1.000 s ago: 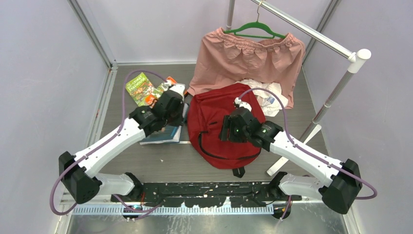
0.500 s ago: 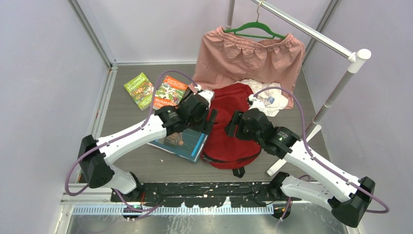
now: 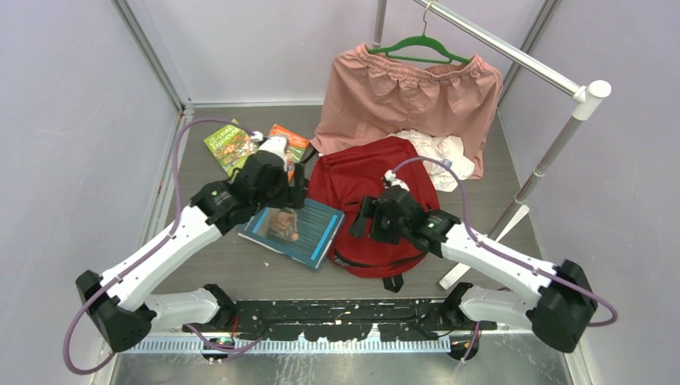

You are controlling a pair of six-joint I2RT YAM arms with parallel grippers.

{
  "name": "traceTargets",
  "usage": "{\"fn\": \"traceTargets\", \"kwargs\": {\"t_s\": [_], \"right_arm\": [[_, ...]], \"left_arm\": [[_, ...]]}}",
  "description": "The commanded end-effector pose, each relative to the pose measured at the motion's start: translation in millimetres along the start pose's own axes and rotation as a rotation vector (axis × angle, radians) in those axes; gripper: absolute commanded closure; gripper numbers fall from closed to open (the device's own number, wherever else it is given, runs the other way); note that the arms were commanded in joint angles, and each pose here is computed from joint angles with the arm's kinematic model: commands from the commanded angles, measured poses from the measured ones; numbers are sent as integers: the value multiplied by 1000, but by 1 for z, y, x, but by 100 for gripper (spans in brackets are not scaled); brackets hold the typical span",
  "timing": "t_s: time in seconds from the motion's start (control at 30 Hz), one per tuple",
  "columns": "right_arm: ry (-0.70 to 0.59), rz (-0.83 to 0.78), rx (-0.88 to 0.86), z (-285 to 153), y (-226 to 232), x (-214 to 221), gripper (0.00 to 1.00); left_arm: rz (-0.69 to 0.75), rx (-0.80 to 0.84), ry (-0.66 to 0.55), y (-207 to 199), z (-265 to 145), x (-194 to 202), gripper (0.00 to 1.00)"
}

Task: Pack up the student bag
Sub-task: Adjust the book at the center of the board, then pick up the book from the center of the board.

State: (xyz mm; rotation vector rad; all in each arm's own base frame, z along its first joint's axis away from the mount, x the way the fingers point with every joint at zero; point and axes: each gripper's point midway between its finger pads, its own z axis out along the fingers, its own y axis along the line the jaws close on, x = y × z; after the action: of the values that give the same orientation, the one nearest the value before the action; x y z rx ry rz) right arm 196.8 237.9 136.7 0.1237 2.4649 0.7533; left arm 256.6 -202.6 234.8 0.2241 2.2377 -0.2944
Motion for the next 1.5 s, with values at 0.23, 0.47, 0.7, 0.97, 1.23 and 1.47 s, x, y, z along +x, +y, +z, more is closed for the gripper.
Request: {"fn": "traceTargets", "kwargs": {"t_s": [0.23,0.47,0.7,0.97,1.23,1.47], "right_arm": [[74,36,-167,44,48,8,13],[132,5,-115,70,42,17,11],[107,15,-103,93,47,9,6],[112,79,-120,103,41,2,3],[85,96,-148,108,45,-13,3],[101,106,-218,109,62,-16,5]], "left_arm": [[-322,-101,154,69,11,95,20],[-376,-115,195,82,20,123,23],[-353,-114,263,82,39,138,23],[-373,-145,224,101,45,128,22],[-408,-121,230,103,53,126,22],[-417,-84,284,95,60,136,23]]}}
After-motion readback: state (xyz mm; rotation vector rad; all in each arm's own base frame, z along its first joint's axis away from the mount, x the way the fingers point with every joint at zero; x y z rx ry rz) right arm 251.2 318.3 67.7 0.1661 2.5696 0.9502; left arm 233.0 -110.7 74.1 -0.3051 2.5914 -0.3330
